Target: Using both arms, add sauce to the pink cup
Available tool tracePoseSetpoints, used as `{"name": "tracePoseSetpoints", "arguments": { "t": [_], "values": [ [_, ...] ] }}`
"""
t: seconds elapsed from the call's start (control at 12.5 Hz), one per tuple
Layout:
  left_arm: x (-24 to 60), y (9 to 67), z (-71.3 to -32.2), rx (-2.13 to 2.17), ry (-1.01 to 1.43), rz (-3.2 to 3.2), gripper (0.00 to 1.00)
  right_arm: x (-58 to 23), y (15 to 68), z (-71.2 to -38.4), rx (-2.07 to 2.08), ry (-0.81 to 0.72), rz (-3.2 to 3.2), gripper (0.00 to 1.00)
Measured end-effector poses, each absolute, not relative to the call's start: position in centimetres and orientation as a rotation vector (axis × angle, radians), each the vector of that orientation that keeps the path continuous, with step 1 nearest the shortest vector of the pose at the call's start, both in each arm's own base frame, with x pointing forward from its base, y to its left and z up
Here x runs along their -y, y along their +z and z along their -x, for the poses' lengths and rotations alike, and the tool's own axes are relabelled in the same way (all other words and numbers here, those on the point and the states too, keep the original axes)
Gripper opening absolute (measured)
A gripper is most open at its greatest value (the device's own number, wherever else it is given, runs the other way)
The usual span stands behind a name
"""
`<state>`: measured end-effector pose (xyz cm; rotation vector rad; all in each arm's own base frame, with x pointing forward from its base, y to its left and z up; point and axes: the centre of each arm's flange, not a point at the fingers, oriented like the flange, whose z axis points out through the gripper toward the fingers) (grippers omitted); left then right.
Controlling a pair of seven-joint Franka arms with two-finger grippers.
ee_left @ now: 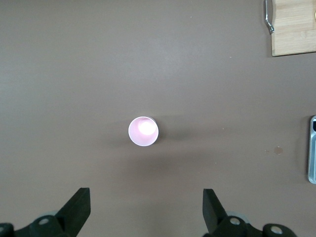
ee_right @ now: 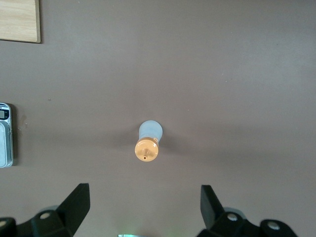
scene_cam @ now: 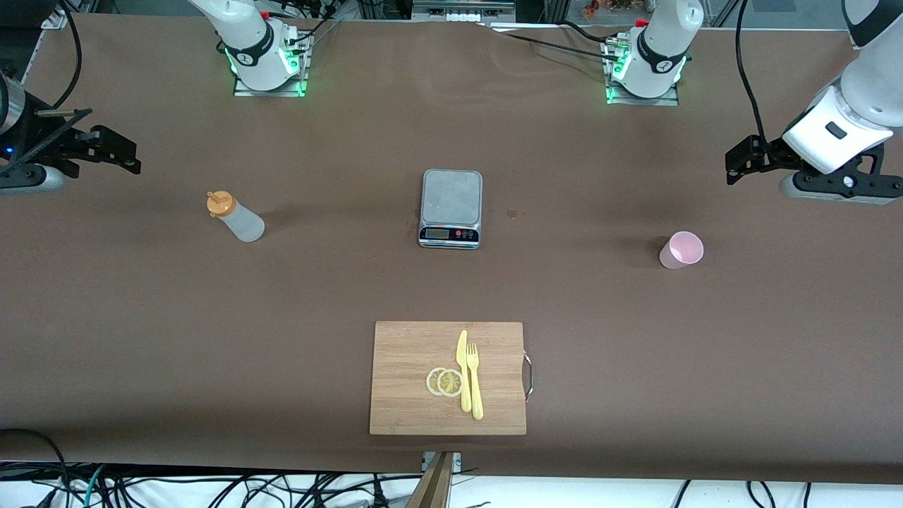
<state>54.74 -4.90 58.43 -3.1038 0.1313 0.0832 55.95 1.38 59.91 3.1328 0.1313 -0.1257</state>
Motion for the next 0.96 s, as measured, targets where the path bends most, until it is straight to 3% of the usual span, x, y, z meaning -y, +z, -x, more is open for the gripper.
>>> {"name": "tracePoseSetpoints", "arguments": {
  "t": [0.48,0.96],
  "values": [
    [3.1,57.2,-55.4,-0.078,0.122,3.111,1.00,-1.4,59.9,-55.9,-0.131,-0.126,-3.133,1.00],
    [-2.8,48.3,-58.9,-0.191,0.358,3.126,1.00,-1.4,59.9,-56.0,-0.131,-0.127,-3.133,1.00]
  ]
}}
